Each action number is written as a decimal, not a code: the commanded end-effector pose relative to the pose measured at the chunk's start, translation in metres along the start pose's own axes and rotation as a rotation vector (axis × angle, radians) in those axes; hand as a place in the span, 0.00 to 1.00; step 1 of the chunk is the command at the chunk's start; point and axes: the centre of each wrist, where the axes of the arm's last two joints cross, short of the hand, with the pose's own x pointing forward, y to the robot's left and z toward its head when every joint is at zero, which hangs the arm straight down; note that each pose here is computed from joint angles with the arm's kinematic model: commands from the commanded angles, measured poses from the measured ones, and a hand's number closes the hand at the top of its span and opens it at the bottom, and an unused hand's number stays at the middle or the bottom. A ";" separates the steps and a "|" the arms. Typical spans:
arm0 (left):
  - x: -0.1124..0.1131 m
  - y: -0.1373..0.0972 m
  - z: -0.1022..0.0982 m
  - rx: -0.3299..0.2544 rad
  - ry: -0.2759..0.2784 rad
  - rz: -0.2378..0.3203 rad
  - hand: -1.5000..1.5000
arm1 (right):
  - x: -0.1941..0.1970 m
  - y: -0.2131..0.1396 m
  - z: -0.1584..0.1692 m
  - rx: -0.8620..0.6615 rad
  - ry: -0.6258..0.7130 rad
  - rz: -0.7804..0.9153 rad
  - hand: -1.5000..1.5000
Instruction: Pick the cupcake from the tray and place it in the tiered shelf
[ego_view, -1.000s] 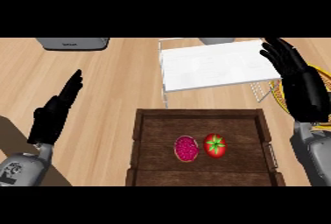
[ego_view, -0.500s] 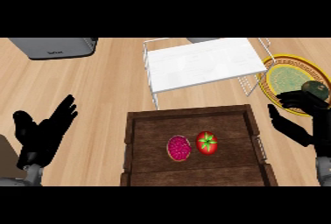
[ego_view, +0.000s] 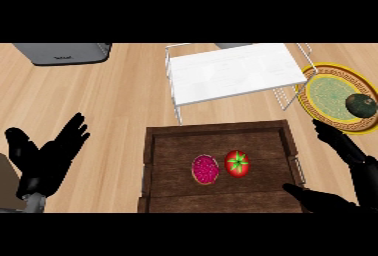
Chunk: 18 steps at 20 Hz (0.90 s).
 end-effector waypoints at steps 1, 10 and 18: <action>-0.042 0.018 0.001 0.069 0.096 0.012 0.50 | 0.033 0.001 0.026 0.114 0.004 0.026 0.00; -0.032 -0.006 -0.008 0.032 0.085 -0.011 0.50 | 0.090 0.006 0.042 0.133 0.168 0.181 0.00; -0.027 -0.004 -0.004 0.021 0.076 -0.012 0.50 | 0.100 0.036 0.019 0.054 0.307 0.338 0.00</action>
